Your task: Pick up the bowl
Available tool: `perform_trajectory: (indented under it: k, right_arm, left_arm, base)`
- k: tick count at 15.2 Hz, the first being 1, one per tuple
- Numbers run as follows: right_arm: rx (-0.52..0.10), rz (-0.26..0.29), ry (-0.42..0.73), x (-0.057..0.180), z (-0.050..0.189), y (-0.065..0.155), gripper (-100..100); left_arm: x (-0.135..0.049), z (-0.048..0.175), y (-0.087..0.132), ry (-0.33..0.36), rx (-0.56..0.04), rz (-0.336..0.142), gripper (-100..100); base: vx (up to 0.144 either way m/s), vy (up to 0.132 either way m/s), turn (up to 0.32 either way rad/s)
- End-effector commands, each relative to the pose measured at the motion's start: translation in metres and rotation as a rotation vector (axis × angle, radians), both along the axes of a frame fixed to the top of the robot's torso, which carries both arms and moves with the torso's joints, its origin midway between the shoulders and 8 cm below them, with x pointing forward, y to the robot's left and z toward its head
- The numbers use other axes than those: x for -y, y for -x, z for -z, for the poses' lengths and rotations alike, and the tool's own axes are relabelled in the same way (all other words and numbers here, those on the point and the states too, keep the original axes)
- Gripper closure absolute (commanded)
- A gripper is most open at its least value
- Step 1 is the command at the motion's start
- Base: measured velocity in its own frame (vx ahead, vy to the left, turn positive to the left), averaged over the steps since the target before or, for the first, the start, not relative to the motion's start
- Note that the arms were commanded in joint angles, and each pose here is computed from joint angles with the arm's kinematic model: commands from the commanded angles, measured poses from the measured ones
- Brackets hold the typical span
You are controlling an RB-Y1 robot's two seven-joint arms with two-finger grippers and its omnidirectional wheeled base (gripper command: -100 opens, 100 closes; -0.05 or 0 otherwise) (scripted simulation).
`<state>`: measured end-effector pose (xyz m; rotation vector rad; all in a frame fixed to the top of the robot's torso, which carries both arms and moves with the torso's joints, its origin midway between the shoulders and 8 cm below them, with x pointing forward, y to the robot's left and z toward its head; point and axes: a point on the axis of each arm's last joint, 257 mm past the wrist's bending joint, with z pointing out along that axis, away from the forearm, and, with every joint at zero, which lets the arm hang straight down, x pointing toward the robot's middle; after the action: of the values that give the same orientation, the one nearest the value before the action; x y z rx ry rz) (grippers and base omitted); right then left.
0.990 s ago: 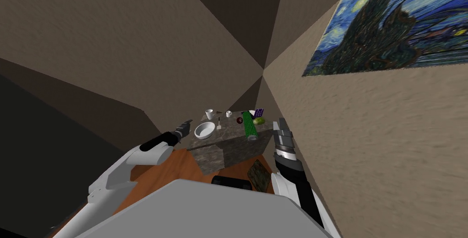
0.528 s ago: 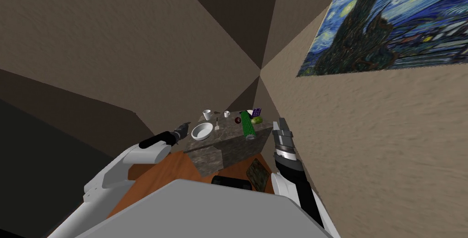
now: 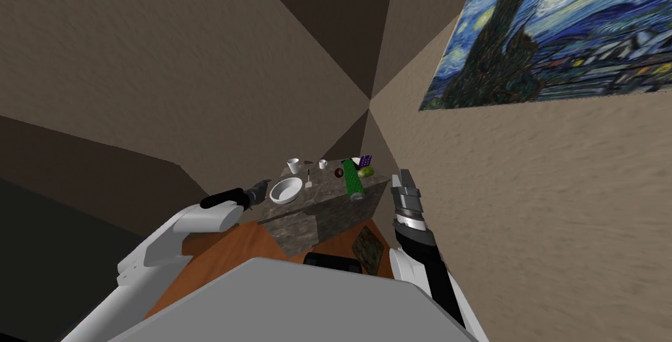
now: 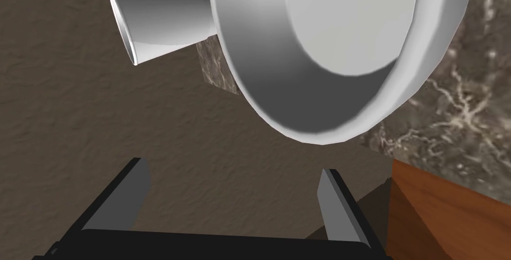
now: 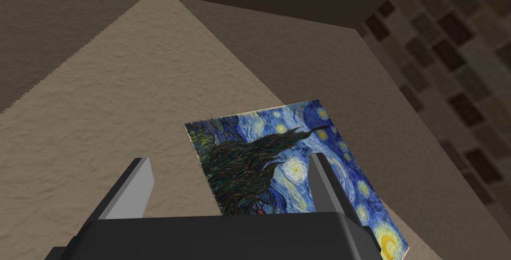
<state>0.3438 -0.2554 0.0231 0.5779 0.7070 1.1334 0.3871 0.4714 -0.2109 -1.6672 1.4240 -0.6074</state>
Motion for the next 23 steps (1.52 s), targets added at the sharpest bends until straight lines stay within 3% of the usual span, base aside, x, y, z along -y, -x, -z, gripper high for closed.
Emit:
perform_trajectory:
  k: [1,14,23]
  right_arm:
    - [0.0,0.0,0.0,0.0,0.0,0.0,0]
    - [0.0,0.0,0.0,0.0,0.0,0.0,0]
    - [0.0,0.0,0.0,0.0,0.0,0.0,0]
  left_arm:
    - [-0.003,0.009,0.007,0.013,-0.045,-0.014,-100]
    - [-0.018,0.041,0.044,0.111,-0.243,-0.093,-100]
    - [-0.019,0.06,0.074,0.172,-0.383,-0.133,-100]
  base:
    - [0.008,-0.003,-0.065]
    - [0.009,-0.004,-0.078]
    - [0.013,-0.004,-0.077]
